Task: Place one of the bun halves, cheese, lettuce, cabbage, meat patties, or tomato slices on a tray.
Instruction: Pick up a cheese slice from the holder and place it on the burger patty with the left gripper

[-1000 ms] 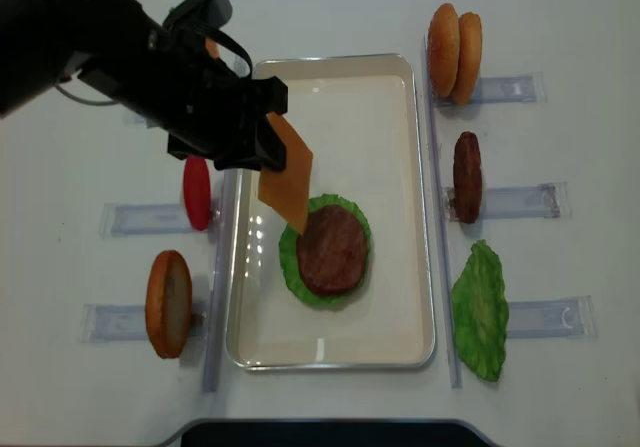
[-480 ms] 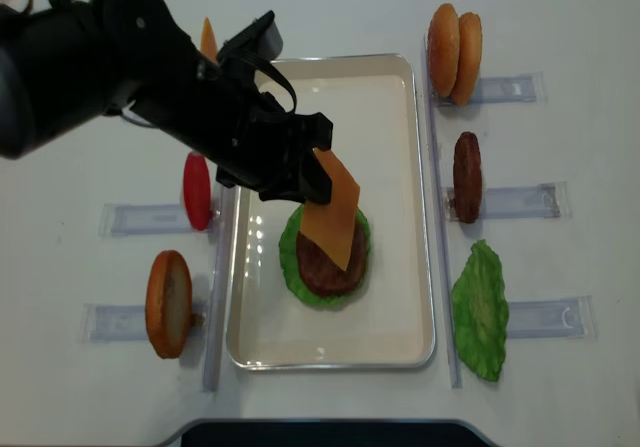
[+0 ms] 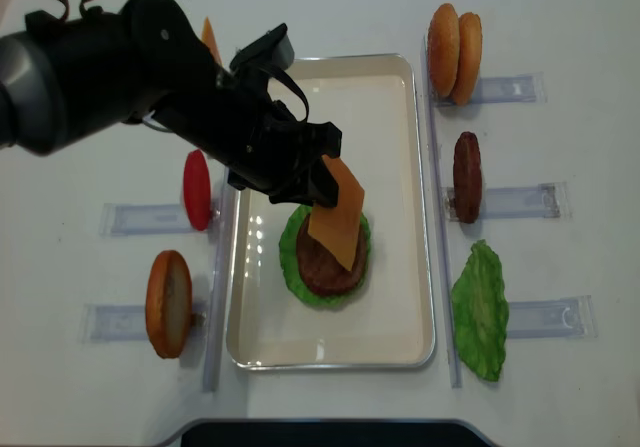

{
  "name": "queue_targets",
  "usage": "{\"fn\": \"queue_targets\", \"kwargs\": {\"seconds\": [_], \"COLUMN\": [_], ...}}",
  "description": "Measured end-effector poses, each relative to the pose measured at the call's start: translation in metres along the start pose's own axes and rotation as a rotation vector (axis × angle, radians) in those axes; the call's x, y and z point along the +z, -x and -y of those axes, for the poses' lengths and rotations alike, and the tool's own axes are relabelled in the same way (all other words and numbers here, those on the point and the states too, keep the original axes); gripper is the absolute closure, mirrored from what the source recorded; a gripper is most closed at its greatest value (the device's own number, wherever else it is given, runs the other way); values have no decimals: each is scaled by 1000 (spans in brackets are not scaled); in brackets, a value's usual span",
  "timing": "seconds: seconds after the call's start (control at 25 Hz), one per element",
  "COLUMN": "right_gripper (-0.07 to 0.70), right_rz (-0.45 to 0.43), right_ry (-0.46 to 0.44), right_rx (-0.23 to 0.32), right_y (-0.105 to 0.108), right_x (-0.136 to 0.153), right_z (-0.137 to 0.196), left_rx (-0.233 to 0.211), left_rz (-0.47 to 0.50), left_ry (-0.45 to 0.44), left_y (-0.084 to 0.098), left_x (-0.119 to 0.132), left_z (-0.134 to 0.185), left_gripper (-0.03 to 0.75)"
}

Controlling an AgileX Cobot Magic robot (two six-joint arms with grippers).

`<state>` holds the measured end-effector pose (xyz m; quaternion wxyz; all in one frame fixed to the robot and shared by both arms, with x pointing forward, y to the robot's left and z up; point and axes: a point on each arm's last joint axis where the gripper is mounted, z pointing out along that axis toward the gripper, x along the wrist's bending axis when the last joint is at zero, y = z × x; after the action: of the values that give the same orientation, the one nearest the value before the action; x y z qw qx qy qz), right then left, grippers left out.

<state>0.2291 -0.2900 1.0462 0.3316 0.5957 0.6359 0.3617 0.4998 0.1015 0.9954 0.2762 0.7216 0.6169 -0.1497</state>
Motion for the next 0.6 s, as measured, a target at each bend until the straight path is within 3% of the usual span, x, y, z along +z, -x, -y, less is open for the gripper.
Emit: {"fn": "queue_targets", "kwargs": {"seconds": [0.6], "right_gripper": [171], "right_rz": [0], "right_ry": [0], "right_rx": [0], "right_y": [0], "right_x": [0], "right_z": [0], "left_rx": [-9], "left_rz": [4], "left_ry": [-40], "left_y": [-8], "left_x": [14], "left_z": [6], "left_gripper": [682]}}
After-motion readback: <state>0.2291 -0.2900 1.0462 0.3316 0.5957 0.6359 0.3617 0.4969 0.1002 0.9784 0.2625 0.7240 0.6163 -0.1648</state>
